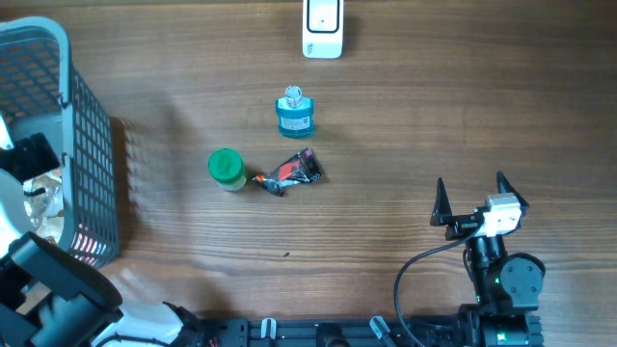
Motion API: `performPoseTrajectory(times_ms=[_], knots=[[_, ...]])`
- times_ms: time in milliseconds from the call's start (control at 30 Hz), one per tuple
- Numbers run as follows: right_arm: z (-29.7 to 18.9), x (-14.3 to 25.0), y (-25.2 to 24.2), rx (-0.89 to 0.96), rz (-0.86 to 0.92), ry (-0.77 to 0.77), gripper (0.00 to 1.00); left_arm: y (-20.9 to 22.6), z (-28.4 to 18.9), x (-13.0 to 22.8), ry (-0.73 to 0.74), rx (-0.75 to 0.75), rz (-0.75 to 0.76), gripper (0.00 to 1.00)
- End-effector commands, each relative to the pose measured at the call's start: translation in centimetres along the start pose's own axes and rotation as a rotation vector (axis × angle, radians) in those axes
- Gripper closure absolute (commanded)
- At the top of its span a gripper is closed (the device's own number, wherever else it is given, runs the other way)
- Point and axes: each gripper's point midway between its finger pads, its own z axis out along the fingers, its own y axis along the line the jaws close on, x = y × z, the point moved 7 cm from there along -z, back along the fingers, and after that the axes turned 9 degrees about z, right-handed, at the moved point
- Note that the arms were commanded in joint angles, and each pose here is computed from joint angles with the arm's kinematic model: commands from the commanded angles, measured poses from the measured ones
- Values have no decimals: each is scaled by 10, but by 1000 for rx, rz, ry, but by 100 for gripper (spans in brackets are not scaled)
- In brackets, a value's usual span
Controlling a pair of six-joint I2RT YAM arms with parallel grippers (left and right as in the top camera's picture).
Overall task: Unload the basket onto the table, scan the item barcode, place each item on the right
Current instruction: 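Lower the left gripper onto the clear bean bag and grasp it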
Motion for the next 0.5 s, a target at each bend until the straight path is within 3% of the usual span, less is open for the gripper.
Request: performPoseTrajectory(times_ms=[0, 167, 467], knots=[[0, -1, -1, 7, -9, -7, 0, -20, 6, -2, -10, 106, 24, 0], [0, -1, -1, 7, -8, -7, 0, -39, 25, 5, 55, 137, 104, 0], [0, -1, -1, 7, -9, -7, 0, -31, 55, 36, 287, -32, 205, 0]])
